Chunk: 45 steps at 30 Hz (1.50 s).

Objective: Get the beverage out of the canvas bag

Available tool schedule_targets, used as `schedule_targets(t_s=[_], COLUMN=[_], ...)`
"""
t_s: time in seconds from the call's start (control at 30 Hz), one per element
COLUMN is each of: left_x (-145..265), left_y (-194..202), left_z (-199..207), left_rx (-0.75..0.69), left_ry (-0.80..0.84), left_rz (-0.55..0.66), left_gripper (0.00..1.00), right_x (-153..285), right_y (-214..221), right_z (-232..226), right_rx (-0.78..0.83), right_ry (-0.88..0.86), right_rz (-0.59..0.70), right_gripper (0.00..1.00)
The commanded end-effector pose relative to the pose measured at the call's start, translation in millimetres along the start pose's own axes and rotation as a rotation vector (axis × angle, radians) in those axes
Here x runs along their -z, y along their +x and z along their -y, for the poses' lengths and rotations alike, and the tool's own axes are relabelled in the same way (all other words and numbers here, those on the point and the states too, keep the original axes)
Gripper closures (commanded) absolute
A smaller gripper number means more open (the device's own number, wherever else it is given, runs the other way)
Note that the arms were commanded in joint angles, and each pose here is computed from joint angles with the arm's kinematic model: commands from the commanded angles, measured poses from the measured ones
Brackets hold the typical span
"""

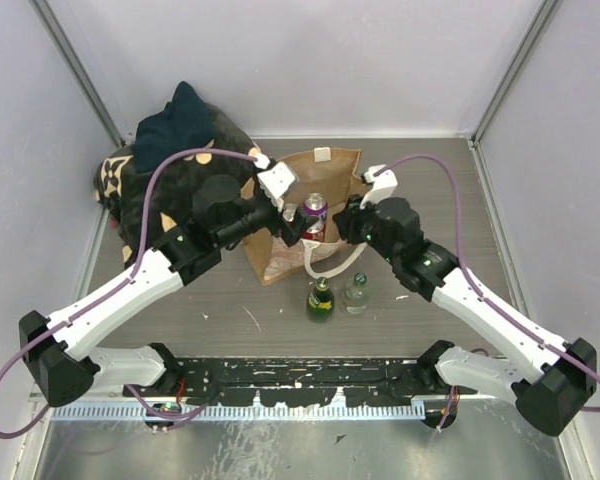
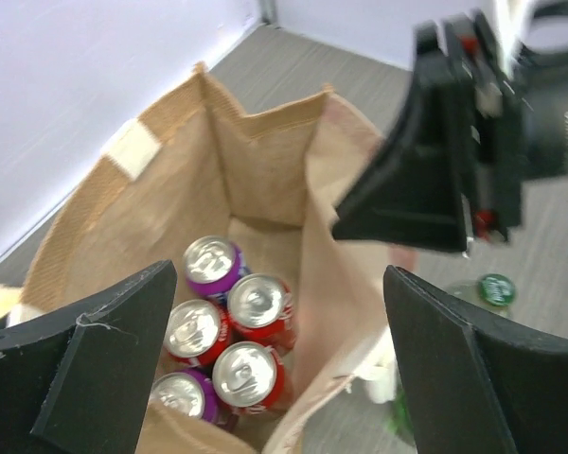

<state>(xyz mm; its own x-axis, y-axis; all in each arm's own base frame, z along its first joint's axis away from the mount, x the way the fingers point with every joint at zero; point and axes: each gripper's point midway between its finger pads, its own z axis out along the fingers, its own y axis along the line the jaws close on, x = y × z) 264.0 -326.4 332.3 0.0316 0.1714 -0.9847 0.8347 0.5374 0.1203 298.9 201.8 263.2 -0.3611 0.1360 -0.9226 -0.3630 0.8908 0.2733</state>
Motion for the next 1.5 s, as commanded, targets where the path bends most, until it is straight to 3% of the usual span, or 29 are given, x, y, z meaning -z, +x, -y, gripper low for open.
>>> schedule_targets(t_s=[0.0,0.2,0.37,0.73,0.93,1.1,1.3,1.47], left_x=[-0.8,-5.8,-24.9,-72.8,-102.4,-119.8,-122.5,-114.3], left_y=[-9.0,-29.5,-29.3,-33.8,4.3,41.8,87.4,116.3], left_z=[-33.2,-54.0,-60.9,-69.7,-85.7,-93.4,-92.4,-87.0], left_rx=[0.035,0.056,0.09,0.21,0.245,0.232,0.221,0.215], left_ry=[-0.092,-0.132,-0.102,0.022,0.021,0.019,0.018,0.023], left_rz=[0.046,0.116,0.126,0.177,0.057,-0.072,-0.195,-0.253], left_gripper=[0.02,0.02,0.02,0.02,0.02,0.02,0.02,0.02], right_x=[-11.2,-11.2,-8.0,-14.4,-8.8,-4.1,4.0,18.6], right_y=[13.3,62.8,96.9,104.5,83.4,64.5,46.7,20.9], right_z=[-39.0,-68.4,-66.3,-56.7,-53.7,-46.6,-29.5,-9.9], right_rx=[0.007,0.045,0.064,0.098,0.102,0.106,0.138,0.175], right_ry=[-0.119,-0.203,-0.203,-0.153,-0.133,-0.083,0.011,0.115], right_rz=[-0.011,-0.116,-0.185,-0.2,-0.137,-0.091,-0.063,-0.007], right_gripper=[0.72,0.72,0.72,0.74,0.72,0.61,0.51,0.48])
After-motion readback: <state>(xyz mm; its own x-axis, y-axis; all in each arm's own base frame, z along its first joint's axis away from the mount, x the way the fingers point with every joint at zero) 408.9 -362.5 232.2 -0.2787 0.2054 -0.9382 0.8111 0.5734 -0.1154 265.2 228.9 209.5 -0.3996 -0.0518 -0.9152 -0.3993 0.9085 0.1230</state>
